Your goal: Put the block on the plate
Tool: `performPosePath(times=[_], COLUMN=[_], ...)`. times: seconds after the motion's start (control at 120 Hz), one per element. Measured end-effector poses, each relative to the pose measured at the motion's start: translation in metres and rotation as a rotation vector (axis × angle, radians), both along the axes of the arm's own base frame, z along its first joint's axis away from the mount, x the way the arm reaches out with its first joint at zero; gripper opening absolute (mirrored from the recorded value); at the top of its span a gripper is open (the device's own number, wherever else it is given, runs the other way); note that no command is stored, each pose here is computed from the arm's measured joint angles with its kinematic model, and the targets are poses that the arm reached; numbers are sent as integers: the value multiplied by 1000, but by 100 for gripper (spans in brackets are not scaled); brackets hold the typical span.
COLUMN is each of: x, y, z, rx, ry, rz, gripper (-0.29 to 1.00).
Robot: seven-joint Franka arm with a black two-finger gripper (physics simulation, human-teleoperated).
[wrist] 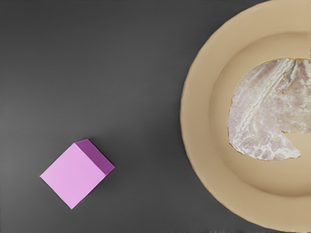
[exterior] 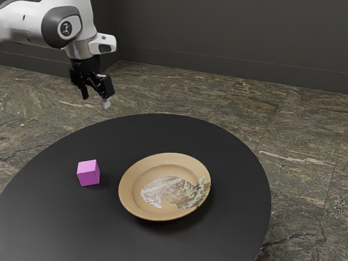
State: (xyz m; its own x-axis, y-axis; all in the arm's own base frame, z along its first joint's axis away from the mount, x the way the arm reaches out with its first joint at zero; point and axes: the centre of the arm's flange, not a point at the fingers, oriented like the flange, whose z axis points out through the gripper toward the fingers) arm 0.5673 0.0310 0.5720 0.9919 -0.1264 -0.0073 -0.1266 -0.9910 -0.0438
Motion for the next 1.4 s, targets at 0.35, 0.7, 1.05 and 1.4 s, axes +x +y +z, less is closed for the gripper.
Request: performPosePath(times=[0.35,0.7,1.05,1.4], x=[-20,-17,-11,-12], y=[-3,86,98,124], z=[-88,-172,-245,-269], rx=[-6,17,23,20], ry=[113,114,35,-40], rz=[27,452,795,1023], gripper=[70,70,70,70])
